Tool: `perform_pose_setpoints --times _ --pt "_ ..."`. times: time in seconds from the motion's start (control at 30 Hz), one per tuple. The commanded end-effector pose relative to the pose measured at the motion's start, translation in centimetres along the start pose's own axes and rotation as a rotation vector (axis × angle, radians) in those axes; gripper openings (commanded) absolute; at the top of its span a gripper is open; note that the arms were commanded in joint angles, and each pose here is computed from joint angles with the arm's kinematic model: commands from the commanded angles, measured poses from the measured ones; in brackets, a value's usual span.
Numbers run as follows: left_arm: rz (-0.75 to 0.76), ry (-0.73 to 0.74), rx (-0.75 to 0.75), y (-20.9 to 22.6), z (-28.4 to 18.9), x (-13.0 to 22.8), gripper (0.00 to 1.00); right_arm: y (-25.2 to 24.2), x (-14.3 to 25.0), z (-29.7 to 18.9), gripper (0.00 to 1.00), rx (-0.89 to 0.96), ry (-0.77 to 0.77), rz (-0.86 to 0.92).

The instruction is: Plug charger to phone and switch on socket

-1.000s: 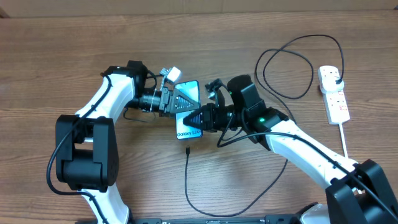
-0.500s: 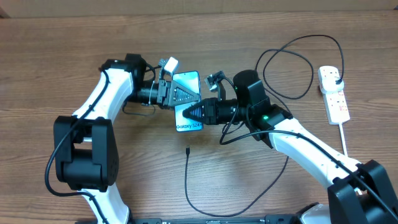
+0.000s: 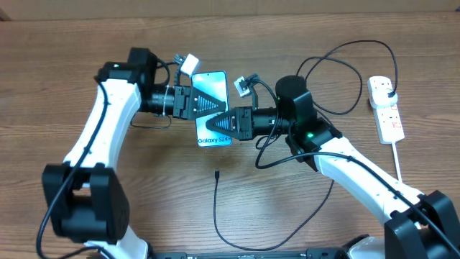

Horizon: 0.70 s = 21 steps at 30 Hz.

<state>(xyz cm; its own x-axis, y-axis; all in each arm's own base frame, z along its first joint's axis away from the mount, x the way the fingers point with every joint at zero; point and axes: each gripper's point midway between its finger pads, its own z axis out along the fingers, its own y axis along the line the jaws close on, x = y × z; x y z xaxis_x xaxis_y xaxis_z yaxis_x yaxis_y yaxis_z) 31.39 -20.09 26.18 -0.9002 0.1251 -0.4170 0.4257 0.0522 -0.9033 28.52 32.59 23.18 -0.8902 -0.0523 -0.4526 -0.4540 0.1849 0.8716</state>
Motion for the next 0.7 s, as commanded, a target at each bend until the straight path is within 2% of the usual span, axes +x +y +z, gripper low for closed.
perform_pose_setpoints --times 0.0,0.13,0.3,0.43,0.5,0.6,0.67 --pt "0.156 -0.030 0.111 -7.0 0.2 -0.9 0.38 0.4 0.6 0.4 0.06 -0.038 0.038 0.057" --pt "0.184 -0.031 0.111 -8.3 0.1 -0.6 0.22 2.1 0.6 0.3 0.09 -0.110 0.063 0.025" --pt "0.169 -0.030 0.111 -8.8 0.0 -0.5 0.18 2.3 0.5 0.3 0.10 -0.117 0.060 0.026" --pt "0.162 -0.029 0.111 -8.7 0.1 -0.5 0.09 2.4 0.4 0.2 0.14 -0.120 0.056 0.019" --pt "0.162 -0.029 0.111 -8.7 0.1 -0.5 0.04 2.6 0.2 0.2 0.18 -0.126 0.051 0.006" --pt "0.164 -0.029 0.111 -8.7 0.1 -0.5 0.04 2.7 0.0 0.1 0.25 -0.132 0.043 -0.011" --pt "0.164 -0.025 0.097 -8.5 0.1 -0.4 0.04 2.5 -0.3 -0.1 0.37 -0.126 0.033 -0.011"
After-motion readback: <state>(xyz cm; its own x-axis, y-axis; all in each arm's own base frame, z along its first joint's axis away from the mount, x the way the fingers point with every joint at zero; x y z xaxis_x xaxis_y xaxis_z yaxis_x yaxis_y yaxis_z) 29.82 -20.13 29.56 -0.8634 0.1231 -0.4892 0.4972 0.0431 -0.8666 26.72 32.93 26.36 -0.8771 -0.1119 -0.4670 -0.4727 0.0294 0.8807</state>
